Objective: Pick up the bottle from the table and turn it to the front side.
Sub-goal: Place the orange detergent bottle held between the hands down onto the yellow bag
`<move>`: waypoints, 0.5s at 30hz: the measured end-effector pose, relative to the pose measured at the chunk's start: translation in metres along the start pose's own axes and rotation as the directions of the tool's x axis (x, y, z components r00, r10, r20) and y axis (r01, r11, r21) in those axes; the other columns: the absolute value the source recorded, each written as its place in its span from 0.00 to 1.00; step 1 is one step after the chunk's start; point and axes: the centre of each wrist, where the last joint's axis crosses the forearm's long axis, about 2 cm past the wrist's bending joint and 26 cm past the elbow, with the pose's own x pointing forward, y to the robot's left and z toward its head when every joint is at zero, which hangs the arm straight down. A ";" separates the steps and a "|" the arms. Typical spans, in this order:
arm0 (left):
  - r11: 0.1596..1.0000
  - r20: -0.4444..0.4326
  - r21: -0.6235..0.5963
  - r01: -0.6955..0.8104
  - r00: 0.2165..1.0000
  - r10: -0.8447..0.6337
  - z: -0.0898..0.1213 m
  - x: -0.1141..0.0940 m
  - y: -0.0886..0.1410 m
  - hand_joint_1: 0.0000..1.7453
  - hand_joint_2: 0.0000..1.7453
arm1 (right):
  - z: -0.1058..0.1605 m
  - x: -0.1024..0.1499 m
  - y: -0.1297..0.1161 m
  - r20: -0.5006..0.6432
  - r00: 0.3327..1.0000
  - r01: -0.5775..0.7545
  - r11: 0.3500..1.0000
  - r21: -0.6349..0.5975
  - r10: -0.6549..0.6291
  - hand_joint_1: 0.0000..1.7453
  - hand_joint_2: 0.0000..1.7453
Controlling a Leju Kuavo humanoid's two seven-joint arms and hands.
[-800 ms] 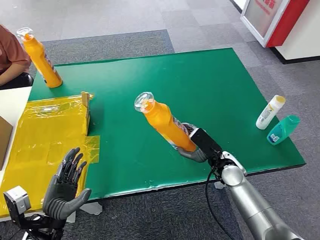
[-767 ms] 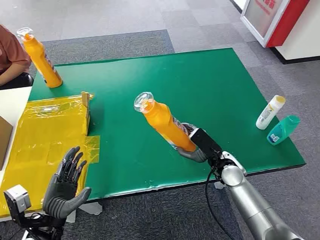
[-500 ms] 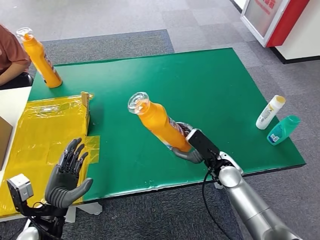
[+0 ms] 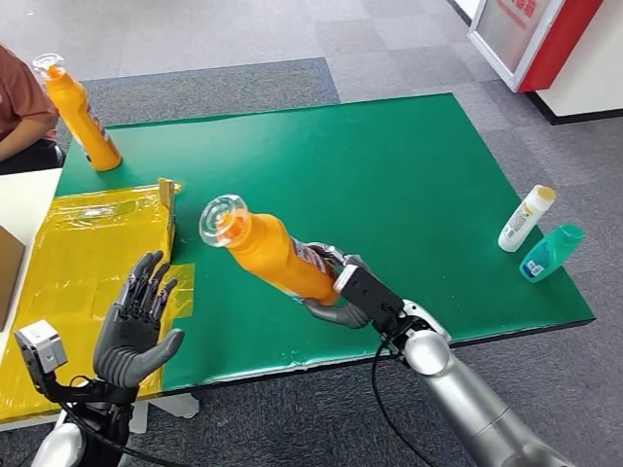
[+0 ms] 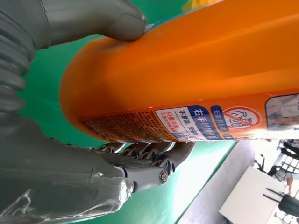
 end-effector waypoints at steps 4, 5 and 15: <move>1.000 0.005 -0.002 -0.005 1.000 0.005 -0.004 0.000 0.001 0.00 1.00 | -0.004 0.005 0.006 0.024 1.000 0.007 1.000 0.016 -0.008 1.00 1.00; 1.000 0.005 -0.003 -0.007 1.000 0.007 -0.005 0.000 0.001 0.00 1.00 | -0.005 0.006 0.008 0.029 1.000 0.008 1.000 0.020 -0.009 1.00 1.00; 0.999 0.011 -0.022 -0.041 0.999 0.041 -0.013 -0.001 -0.004 0.00 1.00 | -0.010 0.014 0.018 0.061 0.998 0.007 0.999 0.049 -0.010 1.00 1.00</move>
